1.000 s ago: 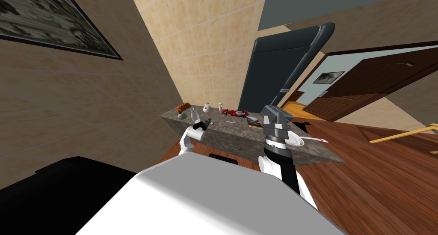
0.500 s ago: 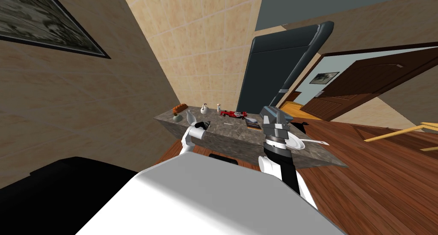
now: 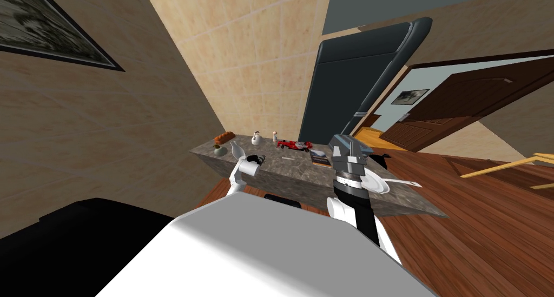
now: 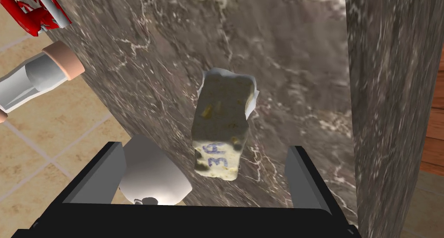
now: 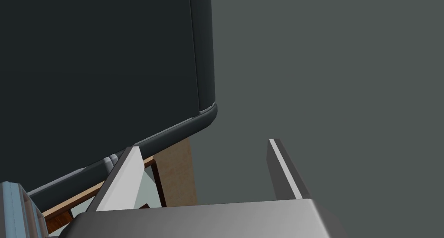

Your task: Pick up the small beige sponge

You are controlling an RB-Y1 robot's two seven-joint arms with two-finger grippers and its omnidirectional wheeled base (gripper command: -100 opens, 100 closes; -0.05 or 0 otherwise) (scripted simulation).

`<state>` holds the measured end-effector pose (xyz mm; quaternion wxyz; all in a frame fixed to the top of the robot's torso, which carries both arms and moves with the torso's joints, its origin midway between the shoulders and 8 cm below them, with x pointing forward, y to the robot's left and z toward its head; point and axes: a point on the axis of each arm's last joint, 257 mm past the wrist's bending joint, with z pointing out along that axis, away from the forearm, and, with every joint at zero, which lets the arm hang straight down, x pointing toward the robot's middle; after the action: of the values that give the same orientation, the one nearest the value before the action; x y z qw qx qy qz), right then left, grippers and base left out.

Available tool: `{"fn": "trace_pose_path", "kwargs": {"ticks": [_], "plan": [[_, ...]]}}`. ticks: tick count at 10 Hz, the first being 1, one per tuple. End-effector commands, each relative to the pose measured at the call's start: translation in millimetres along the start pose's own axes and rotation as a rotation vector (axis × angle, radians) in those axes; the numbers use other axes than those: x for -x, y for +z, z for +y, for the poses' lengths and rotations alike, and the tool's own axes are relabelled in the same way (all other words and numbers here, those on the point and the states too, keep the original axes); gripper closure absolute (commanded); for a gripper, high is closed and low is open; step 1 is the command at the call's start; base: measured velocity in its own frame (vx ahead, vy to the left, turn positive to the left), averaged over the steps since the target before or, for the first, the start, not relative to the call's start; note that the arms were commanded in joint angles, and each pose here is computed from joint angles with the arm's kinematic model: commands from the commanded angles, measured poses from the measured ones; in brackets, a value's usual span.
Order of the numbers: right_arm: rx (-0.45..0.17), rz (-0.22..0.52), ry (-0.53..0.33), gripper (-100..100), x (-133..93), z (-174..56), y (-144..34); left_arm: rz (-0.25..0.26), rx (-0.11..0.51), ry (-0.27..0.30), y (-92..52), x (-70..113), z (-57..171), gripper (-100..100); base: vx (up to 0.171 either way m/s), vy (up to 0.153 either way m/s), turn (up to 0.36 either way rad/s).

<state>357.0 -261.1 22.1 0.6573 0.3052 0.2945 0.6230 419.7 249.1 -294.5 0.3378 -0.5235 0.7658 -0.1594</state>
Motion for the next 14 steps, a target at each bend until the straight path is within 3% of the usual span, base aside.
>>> {"fn": "trace_pose_path", "kwargs": {"ticks": [1, 3, 4, 5, 9, 10, 11, 14], "plan": [[0.000, 0.000, 0.000, 0, 0.0, 0.0, 0.0, -0.001, 0.000, -0.001, 7.4, -0.5, 1.3, -100, 0.017, 0.004, -0.009], [0.000, 0.000, 0.000, 0, 0.0, 0.0, 0.0, -0.002, -0.001, -0.002, 16.6, -1.3, 3.1, -100, 0.025, 0.006, -0.009], [0.000, 0.000, 0.000, 0, 0.0, 0.0, 0.0, -0.001, 0.001, -0.001, 13.9, -1.3, 2.2, -100, 0.012, 0.002, -0.002], [0.000, 0.000, 0.000, 0, 0.0, 0.0, 0.0, -0.002, -0.001, -0.002, 14.5, -1.2, 1.8, 100, 0.000, 0.000, 0.000], [0.000, 0.000, 0.000, 0, 0.0, 0.0, 0.0, -0.001, -0.001, -0.002, 14.4, -1.3, 1.5, 100, 0.000, 0.000, 0.000], [0.000, 0.000, 0.000, 0, 0.0, 0.0, 0.0, -0.001, -0.001, -0.002, 14.3, -1.2, 1.5, 0, 0.000, 0.000, 0.000], [0.000, 0.000, 0.000, 0, 0.0, 0.0, 0.0, -0.001, 0.000, -0.001, 7.4, -0.5, 1.3, 100, -0.012, -0.006, 0.010], [0.000, 0.000, 0.000, 0, 0.0, 0.0, 0.0, -0.001, -0.003, -0.001, 2.2, 0.8, 0.1, 100, -0.021, -0.003, 0.007]]}}
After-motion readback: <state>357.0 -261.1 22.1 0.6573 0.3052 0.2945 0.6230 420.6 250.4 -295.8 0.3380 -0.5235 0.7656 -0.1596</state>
